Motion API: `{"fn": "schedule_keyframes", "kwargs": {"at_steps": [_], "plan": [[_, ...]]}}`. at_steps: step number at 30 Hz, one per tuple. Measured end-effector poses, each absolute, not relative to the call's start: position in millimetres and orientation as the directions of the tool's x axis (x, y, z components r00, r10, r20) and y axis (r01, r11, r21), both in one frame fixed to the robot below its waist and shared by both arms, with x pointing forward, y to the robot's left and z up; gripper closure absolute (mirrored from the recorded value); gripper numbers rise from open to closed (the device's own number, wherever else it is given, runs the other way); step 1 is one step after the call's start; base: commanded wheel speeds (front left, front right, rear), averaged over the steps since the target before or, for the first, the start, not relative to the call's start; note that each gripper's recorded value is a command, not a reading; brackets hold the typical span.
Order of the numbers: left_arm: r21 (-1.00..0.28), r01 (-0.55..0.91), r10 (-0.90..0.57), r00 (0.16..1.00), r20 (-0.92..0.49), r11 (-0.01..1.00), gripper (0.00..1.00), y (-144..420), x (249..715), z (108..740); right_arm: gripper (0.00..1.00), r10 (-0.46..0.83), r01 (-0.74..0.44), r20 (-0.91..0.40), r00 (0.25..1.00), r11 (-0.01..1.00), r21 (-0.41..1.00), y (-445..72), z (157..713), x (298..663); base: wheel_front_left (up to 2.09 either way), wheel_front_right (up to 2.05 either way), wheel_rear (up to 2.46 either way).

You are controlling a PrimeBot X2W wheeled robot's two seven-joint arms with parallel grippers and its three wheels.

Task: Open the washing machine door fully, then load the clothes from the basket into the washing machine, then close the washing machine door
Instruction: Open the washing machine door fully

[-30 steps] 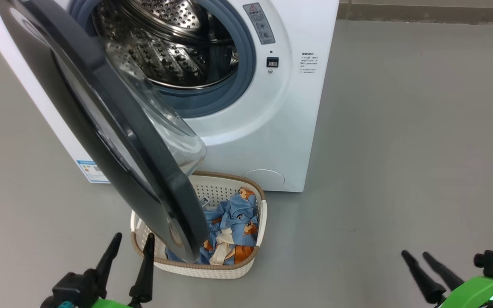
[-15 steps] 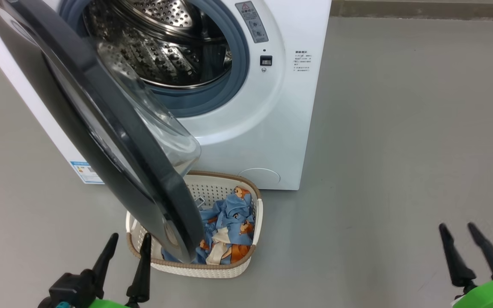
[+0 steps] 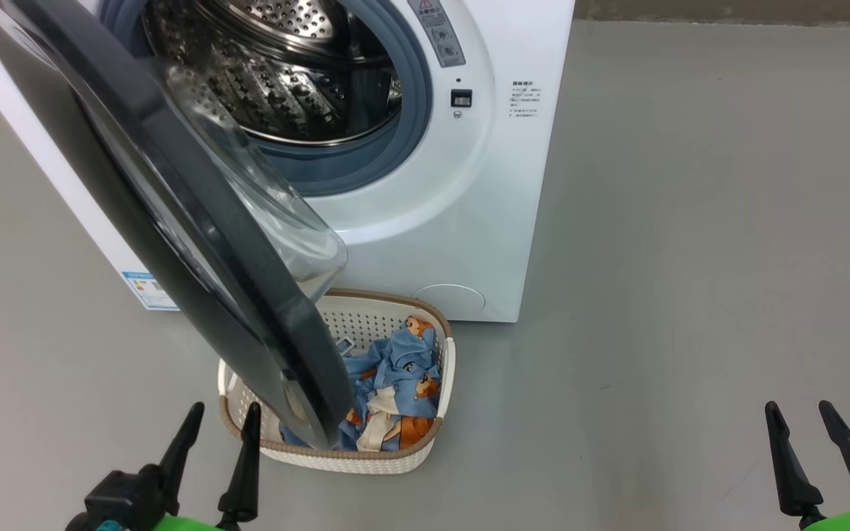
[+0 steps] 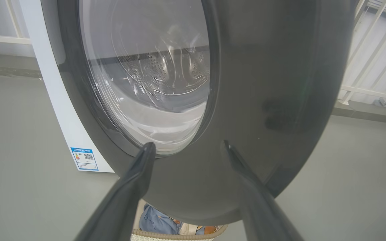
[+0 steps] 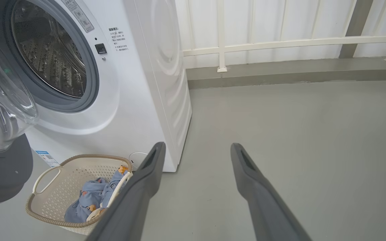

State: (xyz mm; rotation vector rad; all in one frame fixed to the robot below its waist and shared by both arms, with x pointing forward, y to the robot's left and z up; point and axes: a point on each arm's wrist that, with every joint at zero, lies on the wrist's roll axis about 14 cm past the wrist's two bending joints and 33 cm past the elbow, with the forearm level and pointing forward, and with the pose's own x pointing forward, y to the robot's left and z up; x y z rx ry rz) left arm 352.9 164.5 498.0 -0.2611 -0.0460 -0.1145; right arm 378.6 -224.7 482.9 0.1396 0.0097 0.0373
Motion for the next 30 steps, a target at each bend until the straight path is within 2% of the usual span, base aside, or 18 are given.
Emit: {"fn": "schedule_keyframes", "kwargs": {"at_steps": [3, 4, 5, 6, 7, 13, 19, 24, 30], "plan": [[-0.256, 0.112, -0.102, 0.993, 0.054, 0.960, 0.00, 166.1, 352.7, 496.1, 0.00, 0.036, -0.033, -0.017, 0.999, 0.990, 0.140, -223.2, 479.2, 377.8, 0.00, 0.00, 0.00], [-0.256, 0.110, -0.099, 0.994, 0.053, 0.961, 0.32, 166.9, 352.7, 495.9, 0.00, 0.035, -0.032, -0.018, 0.999, 0.990, 0.140, -223.1, 479.0, 377.7, 0.00, 0.00, 0.00], [-0.255, 0.108, -0.098, 0.994, 0.053, 0.961, 0.83, 167.5, 352.7, 495.9, 0.00, 0.034, -0.031, -0.019, 0.999, 0.990, 0.141, -223.2, 478.6, 377.6, 0.00, 0.00, 0.00], [-0.256, 0.105, -0.094, 0.994, 0.054, 0.961, 0.83, 168.5, 352.8, 496.2, 0.00, 0.034, -0.031, -0.019, 0.999, 0.990, 0.141, -223.1, 478.3, 377.6, 0.00, 0.00, 0.00], [-0.256, 0.099, -0.088, 0.995, 0.056, 0.962, 1.00, 170.6, 353.1, 496.9, 0.00, 0.034, -0.031, -0.020, 0.999, 0.990, 0.141, -223.1, 478.3, 377.7, 0.00, 0.00, 0.00], [-0.260, 0.045, -0.003, 0.987, 0.161, 0.964, 1.00, 195.5, 360.1, 530.4, 0.00, 0.034, -0.031, -0.017, 0.999, 0.989, 0.141, -222.8, 478.9, 378.5, 0.00, 0.00, 0.00], [-0.253, 0.083, 0.035, 0.903, 0.427, 0.964, 1.00, 202.6, 360.9, 619.5, 0.00, 0.037, -0.034, -0.013, 0.999, 0.989, 0.143, -221.6, 480.1, 379.0, 0.00, 0.00, 0.00], [-0.201, 0.234, -0.075, 0.807, 0.586, 0.951, 1.00, 161.9, 346.6, 675.5, 0.00, 0.043, -0.040, -0.018, 0.999, 0.989, 0.144, -219.2, 478.5, 379.1, 0.00, 0.00, 0.00], [-0.205, 0.394, -0.216, 0.790, 0.574, 0.896, 1.00, 107.5, 342.6, 671.0, 0.00, 0.050, -0.045, -0.030, 0.998, 0.988, 0.145, -216.9, 474.5, 378.6, 0.00, 0.00, 0.00]]}}
